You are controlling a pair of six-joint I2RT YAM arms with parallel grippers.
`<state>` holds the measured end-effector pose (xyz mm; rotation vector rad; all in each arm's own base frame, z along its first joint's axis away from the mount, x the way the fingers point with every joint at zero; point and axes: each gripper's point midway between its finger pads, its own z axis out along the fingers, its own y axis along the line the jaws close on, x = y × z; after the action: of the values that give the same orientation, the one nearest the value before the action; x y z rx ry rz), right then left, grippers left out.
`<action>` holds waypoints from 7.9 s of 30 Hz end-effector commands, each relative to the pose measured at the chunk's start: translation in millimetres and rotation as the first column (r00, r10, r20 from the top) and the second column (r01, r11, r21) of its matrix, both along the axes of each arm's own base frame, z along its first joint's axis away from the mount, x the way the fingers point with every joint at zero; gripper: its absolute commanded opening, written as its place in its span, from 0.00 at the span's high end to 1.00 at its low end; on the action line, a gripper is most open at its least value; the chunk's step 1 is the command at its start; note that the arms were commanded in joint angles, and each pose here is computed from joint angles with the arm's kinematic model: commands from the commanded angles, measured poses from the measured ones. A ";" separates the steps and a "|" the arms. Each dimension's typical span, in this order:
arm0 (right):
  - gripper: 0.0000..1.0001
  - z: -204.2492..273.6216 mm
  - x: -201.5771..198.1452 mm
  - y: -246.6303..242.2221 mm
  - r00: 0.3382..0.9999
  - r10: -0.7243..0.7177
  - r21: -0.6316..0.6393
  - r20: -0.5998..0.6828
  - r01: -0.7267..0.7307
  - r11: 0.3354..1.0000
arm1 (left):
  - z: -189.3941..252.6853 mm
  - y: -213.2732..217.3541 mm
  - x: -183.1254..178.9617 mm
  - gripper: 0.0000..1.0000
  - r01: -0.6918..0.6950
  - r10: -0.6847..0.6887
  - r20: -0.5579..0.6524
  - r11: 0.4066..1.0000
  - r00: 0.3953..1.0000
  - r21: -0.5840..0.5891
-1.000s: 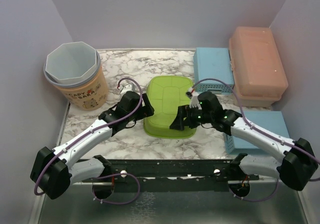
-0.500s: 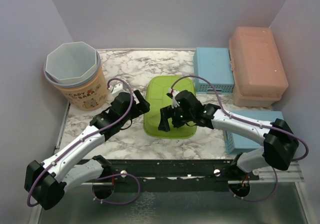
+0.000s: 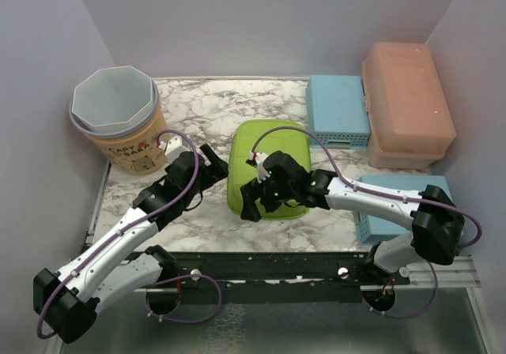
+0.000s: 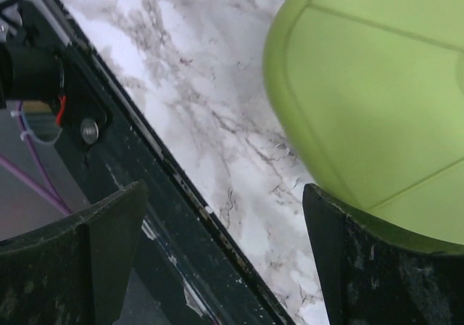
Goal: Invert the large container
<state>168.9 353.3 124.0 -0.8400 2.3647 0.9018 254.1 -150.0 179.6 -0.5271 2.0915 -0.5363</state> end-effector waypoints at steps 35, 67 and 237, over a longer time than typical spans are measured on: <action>0.02 -41.9 96.1 4.6 0.961 -0.178 -0.259 0.211 0.231 0.938 | 0.0 3.3 -3.5 0.01 -0.037 0.036 -0.014 0.998 0.999 -0.042; 0.01 -49.2 223.4 -16.9 0.912 -0.341 -0.251 0.228 0.393 0.884 | -0.3 2.7 -6.4 0.01 -0.022 0.021 -0.016 0.999 1.000 -0.043; 0.03 37.5 112.4 -134.7 0.718 -0.696 0.075 0.026 0.692 0.718 | 196.6 48.1 166.8 0.01 -0.089 -0.029 0.357 0.946 0.934 0.311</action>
<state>275.7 196.9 149.3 0.1481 2.3058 0.5015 449.3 -143.5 372.7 -0.0934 1.7982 -0.3699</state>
